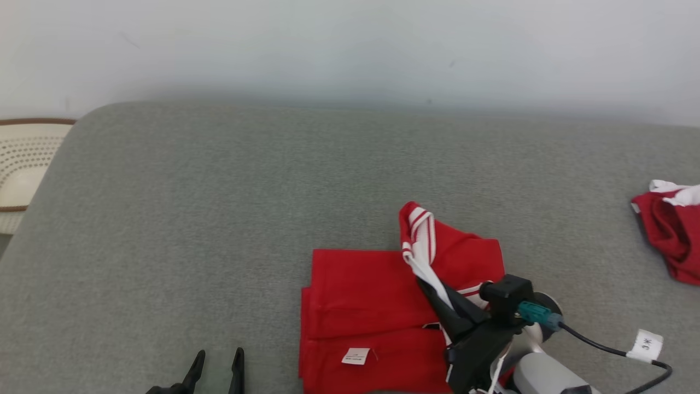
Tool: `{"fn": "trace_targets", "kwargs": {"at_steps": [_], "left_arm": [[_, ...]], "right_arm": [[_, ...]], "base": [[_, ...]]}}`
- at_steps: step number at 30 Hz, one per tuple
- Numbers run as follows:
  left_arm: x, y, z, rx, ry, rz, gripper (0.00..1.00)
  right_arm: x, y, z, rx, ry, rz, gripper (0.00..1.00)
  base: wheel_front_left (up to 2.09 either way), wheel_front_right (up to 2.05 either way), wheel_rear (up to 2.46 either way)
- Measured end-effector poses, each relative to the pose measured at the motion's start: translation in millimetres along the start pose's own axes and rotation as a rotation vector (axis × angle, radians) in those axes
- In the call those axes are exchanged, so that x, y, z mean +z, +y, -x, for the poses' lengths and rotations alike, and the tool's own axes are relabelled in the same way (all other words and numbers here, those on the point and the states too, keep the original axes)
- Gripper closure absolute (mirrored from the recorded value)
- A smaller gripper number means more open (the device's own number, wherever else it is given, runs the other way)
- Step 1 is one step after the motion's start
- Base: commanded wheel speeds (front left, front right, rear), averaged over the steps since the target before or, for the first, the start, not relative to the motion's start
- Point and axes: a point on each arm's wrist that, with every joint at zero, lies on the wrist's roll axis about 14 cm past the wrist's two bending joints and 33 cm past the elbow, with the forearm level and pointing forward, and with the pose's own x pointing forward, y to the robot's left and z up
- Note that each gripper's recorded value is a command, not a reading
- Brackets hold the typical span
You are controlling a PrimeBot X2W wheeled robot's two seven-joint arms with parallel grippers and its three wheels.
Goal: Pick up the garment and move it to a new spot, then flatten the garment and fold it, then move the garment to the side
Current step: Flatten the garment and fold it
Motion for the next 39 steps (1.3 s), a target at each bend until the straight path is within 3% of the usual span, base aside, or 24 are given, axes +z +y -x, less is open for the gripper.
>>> {"fn": "trace_targets", "kwargs": {"at_steps": [7, 16, 17, 18, 19, 25, 29, 31, 39], "left_arm": [[0.0, 23.7, 13.5, 0.074, 0.000, 0.008, 0.00], [-0.4, 43.4, 26.6, 0.138, 0.001, 0.015, 0.00], [-0.7, 45.0, 27.2, 0.144, 0.003, 0.015, 0.00], [-1.3, 46.0, 27.4, 0.149, 0.004, 0.014, 0.00], [-1.7, 47.1, 27.5, 0.154, 0.006, 0.014, 0.00], [-0.4, 45.9, 22.5, 0.154, 0.001, 0.013, 0.00], [2.1, 39.8, 15.1, 0.133, -0.006, 0.013, 0.00], [3.1, 37.8, 12.8, 0.127, -0.009, 0.012, 0.00], [4.3, 25.7, 3.8, 0.088, -0.013, 0.008, 0.00]], "right_arm": [[-13.7, 37.5, -29.0, 0.139, 0.055, 0.015, 1.00], [-24.6, 57.6, -57.0, 0.207, 0.084, 0.004, 1.00], [-24.7, 59.5, -59.3, 0.211, 0.085, -0.006, 0.84], [-24.4, 60.2, -61.2, 0.210, 0.079, -0.018, 0.47], [-25.2, 60.7, -62.4, 0.211, 0.081, -0.028, 0.00], [-0.4, 46.8, -67.5, 0.166, -0.003, -0.087, 0.00], [58.5, 14.5, -66.5, 0.079, -0.196, -0.123, 0.00], [66.6, 2.1, -62.2, 0.043, -0.228, -0.127, 0.00], [50.9, -55.5, -17.7, -0.157, -0.234, -0.099, 0.00]], "base": [[0.00, 0.00, 0.00], [0.00, 0.00, 0.00], [0.00, 0.00, 0.00], [0.00, 0.00, 0.00], [0.00, 0.00, 0.00], [0.00, 0.00, 0.00], [0.00, 0.00, 0.00], [0.00, 0.00, 0.00], [0.00, 0.00, 0.00]]}}
